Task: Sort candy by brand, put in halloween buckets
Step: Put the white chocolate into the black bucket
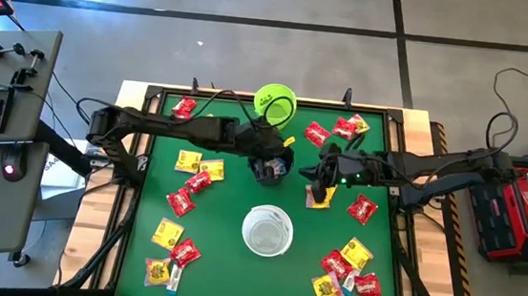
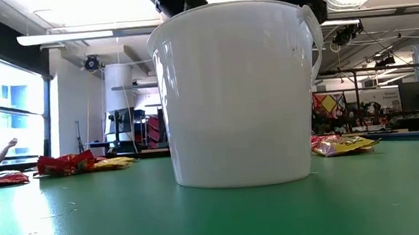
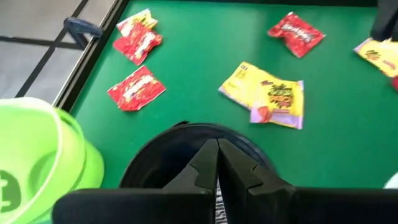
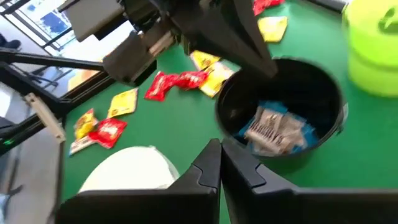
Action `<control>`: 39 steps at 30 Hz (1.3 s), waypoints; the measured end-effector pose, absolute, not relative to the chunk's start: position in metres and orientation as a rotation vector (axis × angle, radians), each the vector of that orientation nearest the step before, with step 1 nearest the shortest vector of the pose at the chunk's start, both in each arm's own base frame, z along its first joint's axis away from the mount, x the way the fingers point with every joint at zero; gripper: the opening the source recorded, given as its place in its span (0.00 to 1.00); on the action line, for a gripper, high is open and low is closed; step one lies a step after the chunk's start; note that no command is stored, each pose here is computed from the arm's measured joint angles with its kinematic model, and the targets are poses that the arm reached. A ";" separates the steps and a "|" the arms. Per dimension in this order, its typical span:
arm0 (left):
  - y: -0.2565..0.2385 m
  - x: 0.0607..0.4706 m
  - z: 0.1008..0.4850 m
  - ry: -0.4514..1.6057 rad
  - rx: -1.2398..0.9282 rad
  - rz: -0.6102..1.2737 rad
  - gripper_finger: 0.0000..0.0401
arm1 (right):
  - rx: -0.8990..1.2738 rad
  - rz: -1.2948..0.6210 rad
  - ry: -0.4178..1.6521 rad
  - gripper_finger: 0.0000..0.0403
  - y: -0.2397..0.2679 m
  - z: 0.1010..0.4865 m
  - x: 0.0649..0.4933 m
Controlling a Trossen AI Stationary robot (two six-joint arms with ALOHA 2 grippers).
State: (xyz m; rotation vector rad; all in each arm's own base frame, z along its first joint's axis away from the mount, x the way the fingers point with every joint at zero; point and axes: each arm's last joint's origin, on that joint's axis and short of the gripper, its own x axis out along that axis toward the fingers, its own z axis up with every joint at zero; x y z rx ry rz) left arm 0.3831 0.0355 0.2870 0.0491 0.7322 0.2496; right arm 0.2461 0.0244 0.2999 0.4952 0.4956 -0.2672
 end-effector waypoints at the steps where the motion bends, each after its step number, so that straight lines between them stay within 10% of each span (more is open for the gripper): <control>1: 0.033 0.384 0.287 0.727 0.051 0.244 0.00 | 0.510 -0.264 0.503 0.00 0.027 0.299 0.245; 26: 0.014 0.385 0.270 0.687 0.024 0.176 0.00 | 1.100 -0.441 0.983 0.00 0.125 0.266 0.182; 39: 0.008 0.384 0.255 0.663 -0.003 0.161 0.00 | 1.231 -0.672 1.265 0.19 0.177 0.224 0.172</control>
